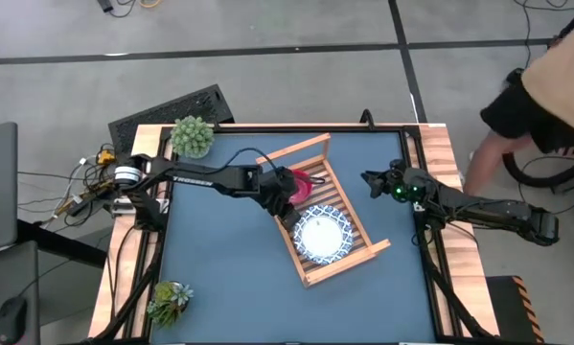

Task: Place and stack bowls onto a shelf
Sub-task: Return to Home Position

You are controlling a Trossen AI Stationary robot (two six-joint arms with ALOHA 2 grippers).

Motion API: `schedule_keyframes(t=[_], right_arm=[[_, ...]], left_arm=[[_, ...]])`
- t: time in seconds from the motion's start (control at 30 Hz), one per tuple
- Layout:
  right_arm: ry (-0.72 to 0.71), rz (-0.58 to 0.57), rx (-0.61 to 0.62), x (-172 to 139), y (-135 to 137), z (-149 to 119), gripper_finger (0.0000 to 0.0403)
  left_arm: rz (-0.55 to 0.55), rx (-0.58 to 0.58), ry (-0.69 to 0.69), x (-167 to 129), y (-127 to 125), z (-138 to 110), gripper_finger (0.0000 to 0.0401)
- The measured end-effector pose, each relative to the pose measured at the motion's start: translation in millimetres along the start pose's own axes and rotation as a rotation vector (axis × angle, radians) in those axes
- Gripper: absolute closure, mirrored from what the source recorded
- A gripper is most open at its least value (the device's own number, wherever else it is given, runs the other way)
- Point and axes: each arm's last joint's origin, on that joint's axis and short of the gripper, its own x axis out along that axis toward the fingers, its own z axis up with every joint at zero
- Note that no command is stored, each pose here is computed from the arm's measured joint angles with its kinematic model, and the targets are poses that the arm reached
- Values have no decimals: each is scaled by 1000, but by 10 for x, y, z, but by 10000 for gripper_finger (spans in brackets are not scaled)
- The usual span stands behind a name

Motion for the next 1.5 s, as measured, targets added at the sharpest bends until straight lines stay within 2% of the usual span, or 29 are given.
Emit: schedule_keyframes(t=[0.07, 0.2, 0.37, 0.47, 0.53, 0.63, 0.77, 0.83, 0.9, 1.23, 1.5], right_arm=[[-5, 33, 6, -1, 21, 15, 232], [-42, 111, 20, -6, 77, 67, 232], [-178, 271, 40, -68, 243, 270, 232], [-247, 366, -61, -164, 401, 467, 232], [-292, 394, -151, -228, 479, 574, 232], [-317, 483, -137, -343, 598, 730, 232], [-373, 637, -277, -522, 737, 895, 232], [-372, 684, -320, -577, 752, 908, 232], [-339, 683, -339, -594, 725, 875, 232], [-300, 683, -370, -781, 584, 763, 232], [-312, 706, -339, -544, 364, 410, 232]], left_arm=[[-39, 5, -21, -125, -63, 60, 401], [-100, 45, -169, -597, -238, 203, 401], [-123, 209, -352, -1258, -404, 194, 401], [-121, 340, -496, -1732, -510, 122, 401], [-88, 450, -545, -1974, -514, 52, 401], [-137, 442, -615, -2307, -539, -52, 401], [-128, 556, -631, -2626, -503, -255, 401], [-130, 592, -618, -2646, -431, -367, 401], [-144, 599, -623, -2614, -319, -491, 401], [-353, 511, -856, -2249, 399, -1212, 401], [-434, 490, -918, -2036, 786, -1605, 401]])
